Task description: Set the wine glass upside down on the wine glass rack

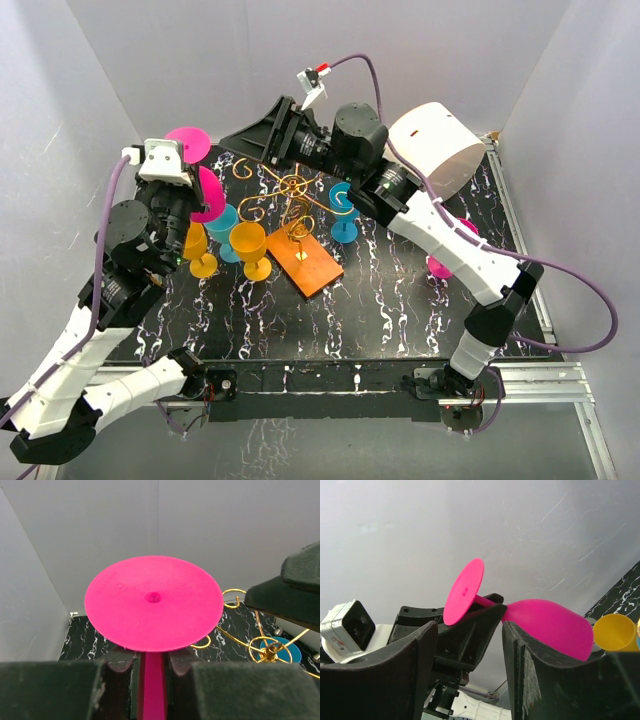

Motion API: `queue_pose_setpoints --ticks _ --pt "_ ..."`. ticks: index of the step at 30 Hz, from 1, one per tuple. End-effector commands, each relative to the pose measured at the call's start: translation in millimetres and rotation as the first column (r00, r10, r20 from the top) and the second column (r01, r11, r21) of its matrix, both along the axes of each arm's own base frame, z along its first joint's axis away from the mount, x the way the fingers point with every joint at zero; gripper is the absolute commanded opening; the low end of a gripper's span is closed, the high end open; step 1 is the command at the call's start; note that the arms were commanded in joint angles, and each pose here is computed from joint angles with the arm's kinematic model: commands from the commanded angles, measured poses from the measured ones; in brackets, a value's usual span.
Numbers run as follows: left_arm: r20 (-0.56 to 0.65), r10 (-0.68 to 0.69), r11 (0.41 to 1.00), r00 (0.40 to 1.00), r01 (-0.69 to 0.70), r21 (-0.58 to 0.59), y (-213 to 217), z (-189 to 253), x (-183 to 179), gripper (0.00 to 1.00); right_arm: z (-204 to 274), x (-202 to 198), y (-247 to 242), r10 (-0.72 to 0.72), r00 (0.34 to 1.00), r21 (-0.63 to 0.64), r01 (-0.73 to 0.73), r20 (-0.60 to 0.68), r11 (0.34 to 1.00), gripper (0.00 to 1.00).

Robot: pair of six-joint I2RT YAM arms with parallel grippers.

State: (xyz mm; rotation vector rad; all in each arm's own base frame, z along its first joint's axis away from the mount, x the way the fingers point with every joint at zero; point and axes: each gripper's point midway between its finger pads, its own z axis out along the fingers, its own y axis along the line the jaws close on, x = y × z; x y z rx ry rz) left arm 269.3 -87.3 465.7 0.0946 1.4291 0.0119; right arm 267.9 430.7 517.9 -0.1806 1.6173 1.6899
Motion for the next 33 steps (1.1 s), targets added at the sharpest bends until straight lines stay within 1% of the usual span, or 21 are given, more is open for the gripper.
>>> queue_pose_setpoints --ticks 1,4,8,15,16,20,23,28,29,30,31,33 --pt "-0.042 -0.052 0.998 0.998 0.053 0.017 -9.5 -12.1 -1.2 0.0 39.2 -15.7 -2.6 0.016 0.999 0.094 -0.019 0.033 0.995 0.51" --pt "-0.05 -0.067 0.997 0.997 0.068 0.026 -11.4 -13.9 -2.2 0.0 31.4 -12.8 0.7 0.011 1.0 0.071 -0.011 0.004 0.997 0.47" --pt "-0.05 -0.105 0.993 0.993 0.107 0.052 -17.6 -16.5 -3.2 0.0 15.4 -6.2 6.9 0.003 0.999 0.025 -0.002 -0.038 1.0 0.44" --pt "-0.022 -0.133 0.988 0.991 0.134 0.072 -20.9 -13.5 -4.8 0.0 11.3 -6.6 13.6 0.034 0.997 0.023 -0.032 -0.076 0.999 0.36" --pt "-0.015 -0.136 0.988 0.991 0.137 0.074 -21.4 -12.7 -4.7 0.0 1.9 -1.8 20.0 0.035 0.995 0.009 -0.034 -0.095 0.999 0.35" --pt "0.01 -0.14 0.987 0.99 0.138 0.083 -20.0 -11.3 -6.7 0.0 -4.3 0.8 26.6 0.046 0.992 0.006 -0.045 -0.12 0.999 0.3" --pt "0.017 -0.141 0.986 0.99 0.139 0.09 -19.9 -10.4 -6.8 0.0 -3.7 -1.4 30.2 0.074 0.988 0.024 -0.072 -0.135 0.997 0.23" --pt "0.009 -0.143 0.985 0.99 0.142 0.098 -20.3 -10.9 -6.8 0.0 -5.1 -7.7 37.6 0.135 0.976 0.069 -0.125 -0.17 0.99 0.03" --pt "0.005 -0.138 0.986 0.99 0.137 0.095 -19.2 -11.3 -7.0 0.02 -2.9 -8.9 37.2 0.143 0.975 0.084 -0.13 -0.171 0.988 0.0" --pt "-0.002 -0.135 0.986 0.991 0.135 0.094 -18.2 -12.5 -7.5 0.08 -1.7 -8.6 37.3 0.142 0.974 0.094 -0.127 -0.174 0.987 0.0" --pt "-0.008 -0.132 0.988 0.991 0.132 0.086 -16.8 -13.0 -8.6 0.15 0.2 -7.6 36.5 0.137 0.975 0.102 -0.121 -0.173 0.987 0.0" --pt "-0.022 -0.125 0.99 0.992 0.126 0.07 -13.3 -14.7 -11.4 0.32 3.8 -5.3 35.2 0.124 0.978 0.115 -0.106 -0.167 0.988 0.0"
